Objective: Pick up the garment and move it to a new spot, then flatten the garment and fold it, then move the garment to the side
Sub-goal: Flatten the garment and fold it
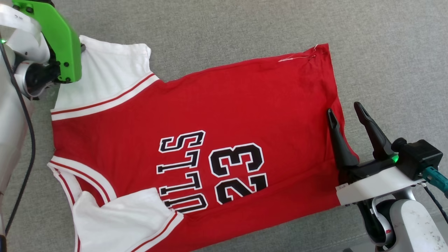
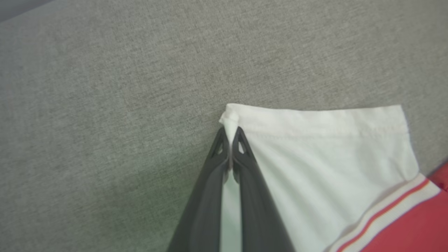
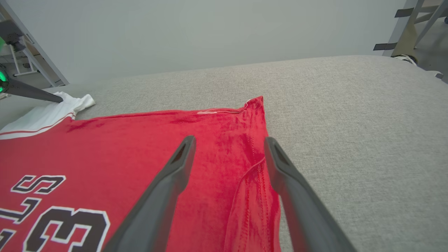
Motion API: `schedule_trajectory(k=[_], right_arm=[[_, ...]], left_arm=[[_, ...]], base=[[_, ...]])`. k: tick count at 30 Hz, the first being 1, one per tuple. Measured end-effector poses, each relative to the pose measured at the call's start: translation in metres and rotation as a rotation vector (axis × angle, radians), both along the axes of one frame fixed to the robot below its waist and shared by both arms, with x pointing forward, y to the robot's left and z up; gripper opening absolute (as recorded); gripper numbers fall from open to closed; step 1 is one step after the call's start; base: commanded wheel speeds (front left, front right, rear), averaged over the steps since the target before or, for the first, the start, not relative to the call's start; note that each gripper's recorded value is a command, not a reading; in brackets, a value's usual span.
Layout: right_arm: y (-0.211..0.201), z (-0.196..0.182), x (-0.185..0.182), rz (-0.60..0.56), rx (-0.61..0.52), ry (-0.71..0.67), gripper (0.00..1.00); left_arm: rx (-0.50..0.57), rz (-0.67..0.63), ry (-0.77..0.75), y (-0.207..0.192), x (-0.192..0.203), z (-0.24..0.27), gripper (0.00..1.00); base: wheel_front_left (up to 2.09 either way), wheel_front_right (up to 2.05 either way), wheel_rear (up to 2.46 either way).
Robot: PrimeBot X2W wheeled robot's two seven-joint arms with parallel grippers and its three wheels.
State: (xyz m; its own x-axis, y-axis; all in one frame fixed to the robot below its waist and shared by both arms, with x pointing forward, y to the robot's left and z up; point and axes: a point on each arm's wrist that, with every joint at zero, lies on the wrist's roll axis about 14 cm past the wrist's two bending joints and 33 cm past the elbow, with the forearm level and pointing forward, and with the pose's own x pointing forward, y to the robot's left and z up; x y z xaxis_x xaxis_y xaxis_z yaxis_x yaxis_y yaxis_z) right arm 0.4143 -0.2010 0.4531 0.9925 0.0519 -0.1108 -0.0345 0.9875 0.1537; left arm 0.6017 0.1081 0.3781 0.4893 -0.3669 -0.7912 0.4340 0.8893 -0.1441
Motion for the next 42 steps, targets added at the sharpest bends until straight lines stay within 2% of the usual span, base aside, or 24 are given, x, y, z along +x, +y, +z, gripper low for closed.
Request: schedule_trajectory(k=[5, 11, 21, 25, 31, 42], right_arm=[[-0.002, 0.007, -0.001, 0.018, -0.023, 0.005, 1.00], [-0.011, 0.009, -0.001, 0.062, -0.103, 0.084, 1.00], [-0.020, -0.005, 0.032, 0.194, -0.267, 0.382, 1.00], [-0.022, -0.012, 0.049, 0.215, -0.246, 0.498, 1.00], [-0.017, -0.019, 0.078, 0.245, -0.252, 0.601, 1.00], [-0.007, -0.067, 0.099, 0.289, -0.293, 0.786, 1.00]], left_arm=[[-0.057, -0.005, -0.119, -0.009, 0.002, 0.028, 0.00], [-0.111, -0.052, -0.235, -0.020, -0.012, 0.064, 0.00], [-0.142, -0.112, -0.330, -0.015, -0.061, 0.101, 0.00], [-0.144, -0.115, -0.346, -0.011, -0.079, 0.109, 0.00], [-0.153, -0.107, -0.372, -0.006, -0.094, 0.116, 0.00], [-0.140, -0.119, -0.366, -0.001, -0.106, 0.108, 0.00]], base=[[0.00, 0.00, 0.00], [0.00, 0.00, 0.00], [0.00, 0.00, 0.00], [0.00, 0.00, 0.00], [0.00, 0.00, 0.00], [0.00, 0.00, 0.00]])
